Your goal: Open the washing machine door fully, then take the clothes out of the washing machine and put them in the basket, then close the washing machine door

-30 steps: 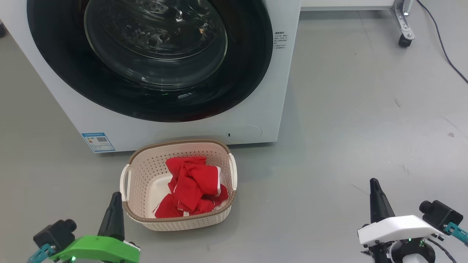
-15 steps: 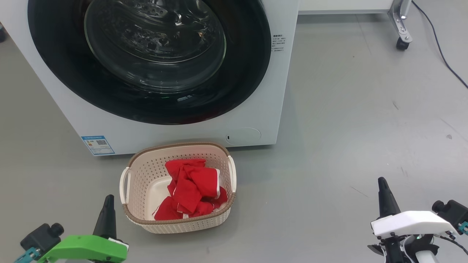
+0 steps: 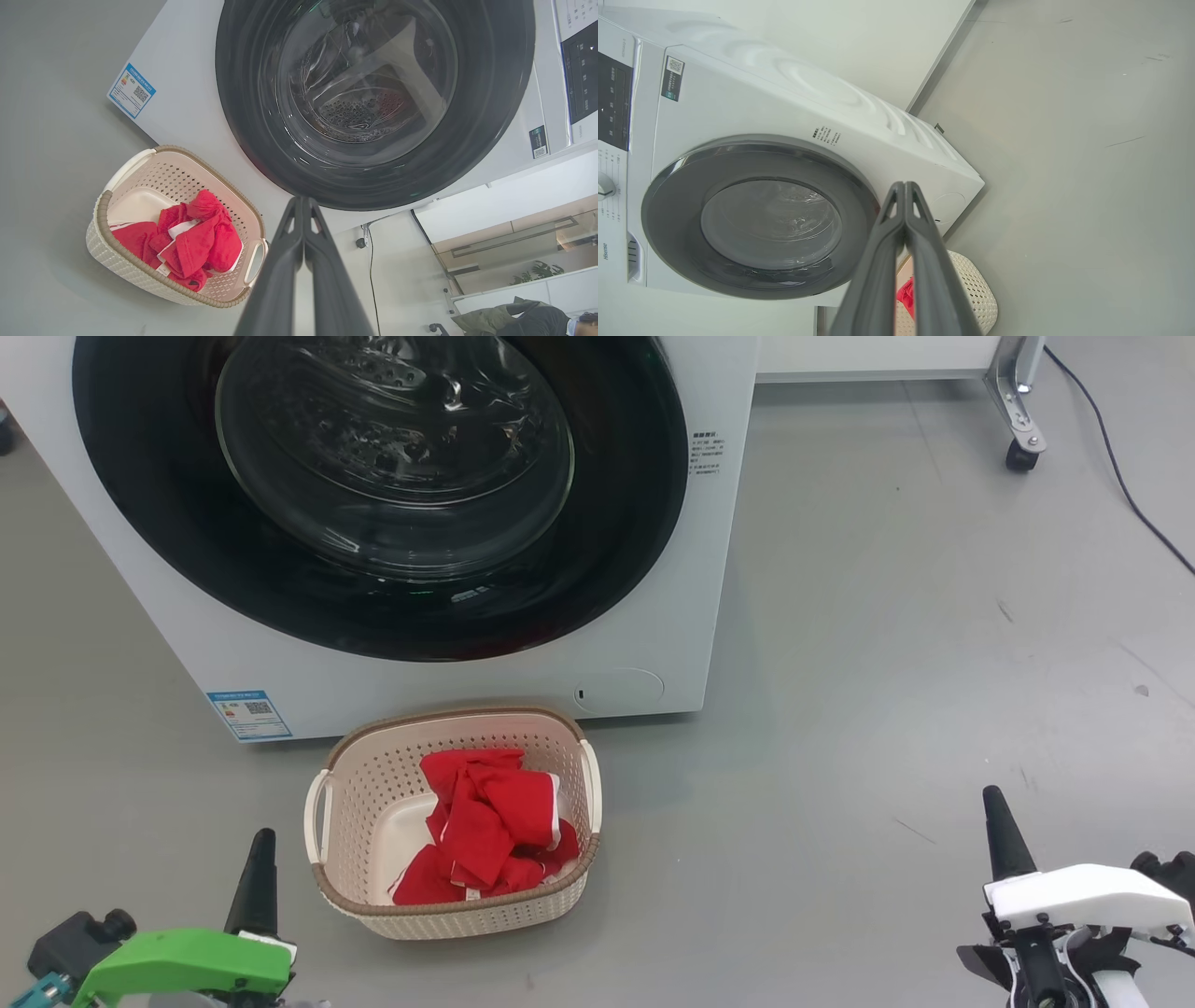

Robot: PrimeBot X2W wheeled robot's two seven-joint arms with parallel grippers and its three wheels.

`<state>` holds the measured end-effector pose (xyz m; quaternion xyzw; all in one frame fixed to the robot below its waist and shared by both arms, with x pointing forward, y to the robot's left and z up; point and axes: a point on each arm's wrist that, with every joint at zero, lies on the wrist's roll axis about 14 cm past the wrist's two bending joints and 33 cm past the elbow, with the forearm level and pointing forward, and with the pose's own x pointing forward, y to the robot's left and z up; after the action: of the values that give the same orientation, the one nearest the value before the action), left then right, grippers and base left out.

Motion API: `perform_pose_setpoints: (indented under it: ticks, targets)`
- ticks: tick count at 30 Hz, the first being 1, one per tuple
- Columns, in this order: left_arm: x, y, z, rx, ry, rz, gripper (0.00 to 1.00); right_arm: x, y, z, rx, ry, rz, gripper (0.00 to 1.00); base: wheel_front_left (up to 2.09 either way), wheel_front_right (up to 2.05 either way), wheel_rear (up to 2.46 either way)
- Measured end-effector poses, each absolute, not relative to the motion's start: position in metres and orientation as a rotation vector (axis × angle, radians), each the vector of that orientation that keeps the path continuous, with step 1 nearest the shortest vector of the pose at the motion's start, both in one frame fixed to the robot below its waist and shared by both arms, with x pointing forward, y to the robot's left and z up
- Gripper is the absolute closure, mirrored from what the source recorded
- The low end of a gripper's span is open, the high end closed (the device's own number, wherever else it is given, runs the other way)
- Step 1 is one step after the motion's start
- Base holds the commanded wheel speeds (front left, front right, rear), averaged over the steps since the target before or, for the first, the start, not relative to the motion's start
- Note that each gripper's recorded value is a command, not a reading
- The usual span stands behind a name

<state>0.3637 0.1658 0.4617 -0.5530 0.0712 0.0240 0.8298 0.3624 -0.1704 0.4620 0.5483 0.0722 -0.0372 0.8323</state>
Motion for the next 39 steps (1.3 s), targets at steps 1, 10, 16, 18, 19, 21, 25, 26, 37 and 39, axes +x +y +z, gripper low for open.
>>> perform_pose_setpoints:
  ticks: [1,10,16,18,19,21,25,26,37,39]
  targets:
    - [0.364,0.166,0.462,-1.183,0.152,0.052,1.00,0.363,-0.172,0.462,1.176,0.153,-0.081,1.00,0.00,0.00,0.00]
    - [0.366,0.172,0.463,-1.297,0.148,0.064,1.00,0.365,-0.180,0.466,1.295,0.131,-0.091,1.00,0.00,0.00,0.00]
    - [0.368,0.175,0.466,-1.371,0.137,0.067,1.00,0.367,-0.185,0.469,1.374,0.115,-0.095,1.00,0.00,0.00,0.00]
    - [0.368,0.176,0.468,-1.405,0.130,0.064,1.00,0.369,-0.187,0.472,1.399,0.106,-0.092,1.00,0.00,0.00,0.00]
    - [0.368,0.176,0.468,-1.414,0.133,0.063,1.00,0.369,-0.188,0.472,1.413,0.104,-0.091,1.00,0.00,0.00,0.00]
    - [0.368,0.178,0.468,-1.433,0.128,0.067,1.00,0.369,-0.190,0.472,1.439,0.098,-0.096,1.00,0.00,0.00,0.00]
    - [0.370,0.180,0.471,-1.487,0.121,0.065,1.00,0.369,-0.195,0.473,1.491,0.086,-0.103,1.00,0.00,0.00,0.00]
    - [0.370,0.180,0.471,-1.501,0.120,0.064,1.00,0.369,-0.196,0.474,1.504,0.082,-0.105,1.00,0.00,0.00,0.00]
    - [0.373,0.183,0.476,-1.585,0.099,0.058,1.00,0.372,-0.203,0.478,1.586,0.057,-0.104,1.00,0.00,0.00,0.00]
    - [0.373,0.183,0.476,-1.585,0.100,0.058,1.00,0.372,-0.203,0.478,1.586,0.057,-0.104,1.00,0.00,0.00,0.00]
